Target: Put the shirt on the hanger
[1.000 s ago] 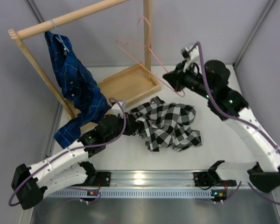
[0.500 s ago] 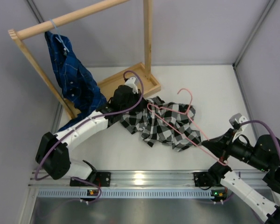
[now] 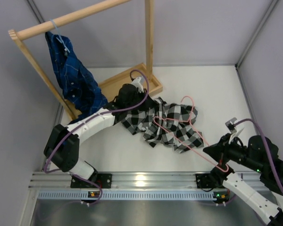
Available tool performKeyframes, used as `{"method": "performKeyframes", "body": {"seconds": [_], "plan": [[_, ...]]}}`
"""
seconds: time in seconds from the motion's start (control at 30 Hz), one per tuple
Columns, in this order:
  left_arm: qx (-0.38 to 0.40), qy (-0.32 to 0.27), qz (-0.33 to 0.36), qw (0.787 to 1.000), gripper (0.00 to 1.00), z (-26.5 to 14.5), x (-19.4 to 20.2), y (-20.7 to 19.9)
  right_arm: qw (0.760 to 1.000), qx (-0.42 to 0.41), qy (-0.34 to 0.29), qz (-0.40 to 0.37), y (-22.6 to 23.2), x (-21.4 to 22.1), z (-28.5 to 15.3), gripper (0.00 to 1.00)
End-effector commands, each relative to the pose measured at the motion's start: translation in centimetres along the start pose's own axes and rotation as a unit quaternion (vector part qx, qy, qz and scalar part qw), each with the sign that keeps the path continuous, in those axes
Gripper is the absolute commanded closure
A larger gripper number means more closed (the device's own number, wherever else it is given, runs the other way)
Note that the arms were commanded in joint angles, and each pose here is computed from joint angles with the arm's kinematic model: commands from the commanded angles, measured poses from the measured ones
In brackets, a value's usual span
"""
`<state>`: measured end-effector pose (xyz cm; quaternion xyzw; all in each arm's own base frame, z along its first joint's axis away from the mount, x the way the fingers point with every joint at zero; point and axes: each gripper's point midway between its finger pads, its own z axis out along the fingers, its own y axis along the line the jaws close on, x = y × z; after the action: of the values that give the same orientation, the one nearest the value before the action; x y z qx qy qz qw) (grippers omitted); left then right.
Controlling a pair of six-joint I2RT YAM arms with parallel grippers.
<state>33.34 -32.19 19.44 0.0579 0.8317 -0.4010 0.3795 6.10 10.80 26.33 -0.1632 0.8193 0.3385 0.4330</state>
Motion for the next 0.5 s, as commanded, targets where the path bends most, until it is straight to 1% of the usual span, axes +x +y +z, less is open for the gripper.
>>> {"method": "performKeyframes", "body": {"seconds": [0.0, 0.07, 0.13, 0.23, 0.37, 0.47], "plan": [[0.056, -0.028, -0.003, 0.998, 1.00, 0.0, -1.3, -2.2, 0.999, 0.044, -0.023, 0.016, -1.1, -2.4, 1.6, 1.00], [0.055, -0.026, 0.000, 0.998, 1.00, -0.1, -1.1, -2.0, 0.997, 0.069, -0.026, 0.018, -1.8, -2.9, 1.8, 1.00], [0.038, -0.028, 0.008, 0.999, 1.00, -0.3, -1.0, -1.3, 0.993, 0.110, -0.035, 0.012, -3.1, -3.6, 1.3, 1.00], [0.032, -0.029, 0.021, 0.999, 1.00, -0.5, -0.8, -0.8, 0.987, 0.161, -0.025, -0.003, -4.7, -4.1, 0.9, 1.00], [0.042, -0.013, 0.035, 0.998, 1.00, -0.5, -0.2, -1.1, 0.981, 0.190, -0.008, -0.020, -5.5, -4.9, 1.4, 1.00], [0.046, -0.001, 0.043, 0.998, 1.00, -0.7, 0.5, -1.1, 0.983, 0.178, -0.018, -0.031, -4.8, -6.2, 1.5, 1.00]]}}
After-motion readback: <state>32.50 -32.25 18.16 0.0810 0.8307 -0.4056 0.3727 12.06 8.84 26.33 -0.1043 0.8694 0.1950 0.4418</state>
